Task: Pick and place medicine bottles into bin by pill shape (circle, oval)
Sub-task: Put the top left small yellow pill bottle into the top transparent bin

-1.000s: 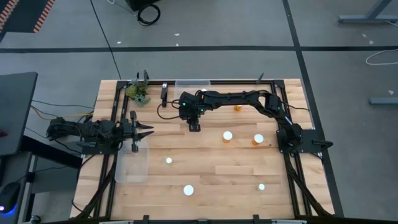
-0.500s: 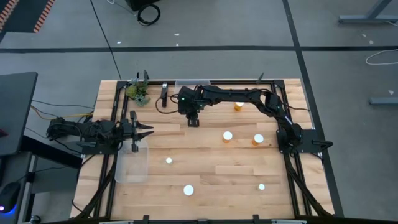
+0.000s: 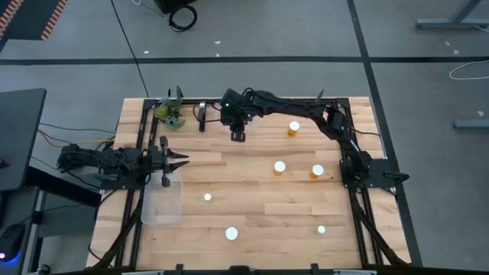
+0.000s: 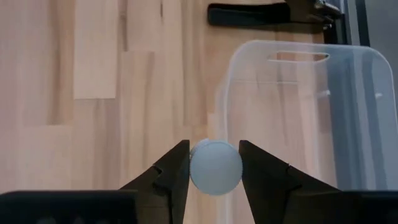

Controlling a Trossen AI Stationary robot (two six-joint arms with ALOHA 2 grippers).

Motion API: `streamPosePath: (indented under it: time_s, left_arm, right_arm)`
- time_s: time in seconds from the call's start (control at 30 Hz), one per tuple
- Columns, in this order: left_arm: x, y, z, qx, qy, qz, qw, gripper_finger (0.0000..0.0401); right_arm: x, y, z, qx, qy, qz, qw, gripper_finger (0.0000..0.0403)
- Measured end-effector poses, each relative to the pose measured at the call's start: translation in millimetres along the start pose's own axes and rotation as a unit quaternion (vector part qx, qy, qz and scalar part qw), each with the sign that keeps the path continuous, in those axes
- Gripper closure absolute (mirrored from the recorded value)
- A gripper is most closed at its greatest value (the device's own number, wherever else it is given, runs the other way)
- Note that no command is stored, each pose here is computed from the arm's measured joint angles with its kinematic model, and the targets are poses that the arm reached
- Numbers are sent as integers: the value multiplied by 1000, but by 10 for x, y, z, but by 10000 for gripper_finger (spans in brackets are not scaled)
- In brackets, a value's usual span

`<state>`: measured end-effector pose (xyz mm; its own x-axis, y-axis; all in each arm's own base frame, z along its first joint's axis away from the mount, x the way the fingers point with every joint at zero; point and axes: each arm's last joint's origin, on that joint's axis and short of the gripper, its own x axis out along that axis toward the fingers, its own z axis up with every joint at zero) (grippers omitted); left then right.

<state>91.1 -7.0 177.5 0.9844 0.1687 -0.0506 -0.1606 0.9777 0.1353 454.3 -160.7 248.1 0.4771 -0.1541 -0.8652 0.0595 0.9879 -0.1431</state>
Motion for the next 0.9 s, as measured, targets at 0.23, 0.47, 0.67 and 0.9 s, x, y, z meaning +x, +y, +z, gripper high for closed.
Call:
streamPosePath:
  time_s: [0.23,0.47,0.67,0.9]
  left_arm:
    - [0,0,0,0,0,0,1000,313]
    - [0,0,0,0,0,0,1000,321]
    - [0,0,0,0,0,0,1000,316]
    - [0,0,0,0,0,0,1000,310]
  right_arm:
    - [-10,-187,-61,16,1,-10,1000,263]
    - [-42,-315,-83,24,-11,-14,1000,263]
    - [-52,-470,-118,28,-25,-16,999,263]
    - [42,-613,-263,45,-20,-6,999,260]
